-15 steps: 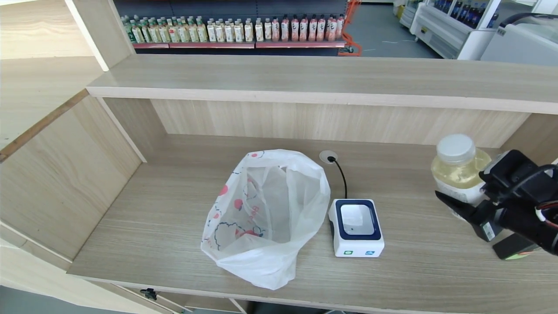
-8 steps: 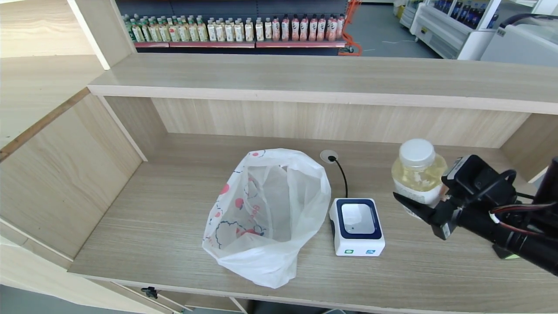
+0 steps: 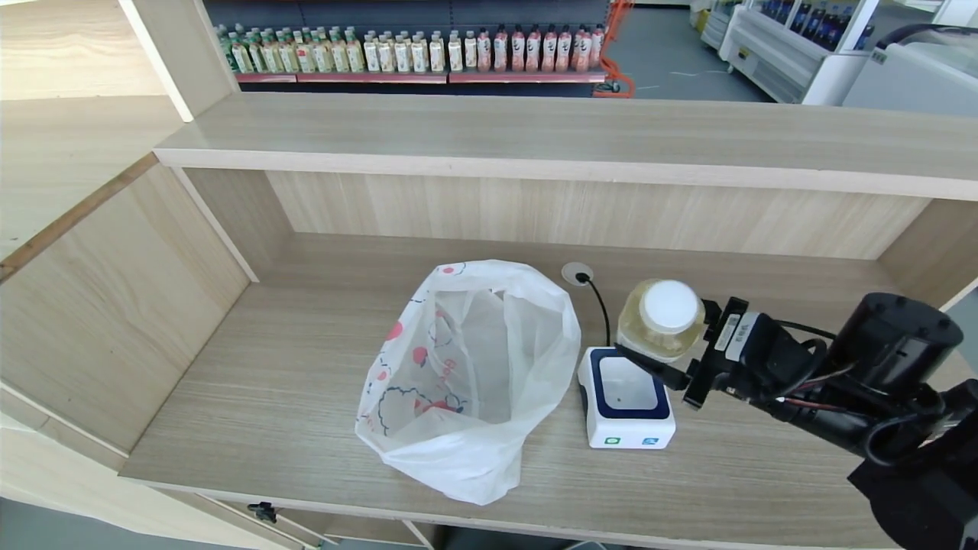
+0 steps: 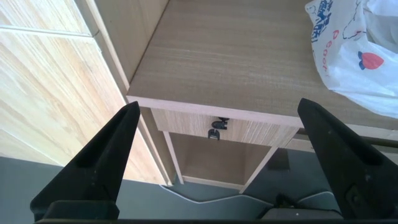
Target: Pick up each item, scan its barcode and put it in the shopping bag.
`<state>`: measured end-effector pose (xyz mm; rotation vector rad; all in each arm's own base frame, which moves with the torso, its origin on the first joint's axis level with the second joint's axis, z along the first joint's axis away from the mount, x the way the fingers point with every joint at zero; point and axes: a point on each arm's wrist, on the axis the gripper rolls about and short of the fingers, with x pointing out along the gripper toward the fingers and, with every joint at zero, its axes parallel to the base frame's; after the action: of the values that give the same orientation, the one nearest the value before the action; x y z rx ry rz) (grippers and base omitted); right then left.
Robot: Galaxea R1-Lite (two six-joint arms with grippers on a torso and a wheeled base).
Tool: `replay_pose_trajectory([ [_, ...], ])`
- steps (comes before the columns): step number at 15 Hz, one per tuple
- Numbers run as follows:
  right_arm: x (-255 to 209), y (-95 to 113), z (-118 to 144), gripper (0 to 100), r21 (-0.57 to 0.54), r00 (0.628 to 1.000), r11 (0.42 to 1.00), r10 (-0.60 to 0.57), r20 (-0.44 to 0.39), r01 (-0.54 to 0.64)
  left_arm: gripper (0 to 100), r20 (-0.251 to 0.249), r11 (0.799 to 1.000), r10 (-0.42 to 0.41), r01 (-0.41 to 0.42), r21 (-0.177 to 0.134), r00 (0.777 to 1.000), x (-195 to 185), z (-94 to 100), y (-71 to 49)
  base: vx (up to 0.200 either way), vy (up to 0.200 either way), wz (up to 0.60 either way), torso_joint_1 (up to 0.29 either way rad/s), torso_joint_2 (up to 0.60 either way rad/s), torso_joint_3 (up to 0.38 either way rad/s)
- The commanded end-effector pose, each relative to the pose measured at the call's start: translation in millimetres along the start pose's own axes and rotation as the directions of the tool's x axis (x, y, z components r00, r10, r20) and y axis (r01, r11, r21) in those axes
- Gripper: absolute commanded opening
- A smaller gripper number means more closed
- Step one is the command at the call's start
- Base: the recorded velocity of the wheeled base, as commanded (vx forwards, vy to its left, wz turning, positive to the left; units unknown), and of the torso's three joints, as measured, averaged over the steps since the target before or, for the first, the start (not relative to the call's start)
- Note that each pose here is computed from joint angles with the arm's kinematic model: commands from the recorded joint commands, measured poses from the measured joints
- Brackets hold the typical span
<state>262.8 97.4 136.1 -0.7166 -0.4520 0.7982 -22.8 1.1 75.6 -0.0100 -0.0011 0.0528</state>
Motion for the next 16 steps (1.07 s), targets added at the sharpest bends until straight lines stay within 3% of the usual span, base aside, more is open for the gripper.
replay_pose_trajectory([
  [1, 7.7, 12.3, -31.4, 0, 0.035, 0.997, 0.997, 0.074, -0.034, -0.072, 100, 0.001, 1.000, 0.001, -0.001, -0.001, 1.000, 0.0, 0.0, 0.0, 0.000, 0.000, 0.00, 0.000, 0.00, 0.000],
  [12, 41.6, 13.3, -53.0, 0, -0.009, 0.986, 0.989, 0.149, 0.078, -0.149, 100, 0.001, 1.000, 0.001, -0.001, -0.001, 1.000, 0.0, 0.0, 0.0, 0.000, 0.000, 0.00, 0.000, 0.00, 0.000],
  [16, 31.0, -2.7, -21.3, 0, 0.018, 0.986, 0.994, 0.109, 0.127, -0.112, 100, 0.001, 1.000, 0.001, -0.001, -0.001, 1.000, 0.0, 0.0, 0.0, 0.000, 0.000, 0.00, 0.000, 0.00, 0.000],
])
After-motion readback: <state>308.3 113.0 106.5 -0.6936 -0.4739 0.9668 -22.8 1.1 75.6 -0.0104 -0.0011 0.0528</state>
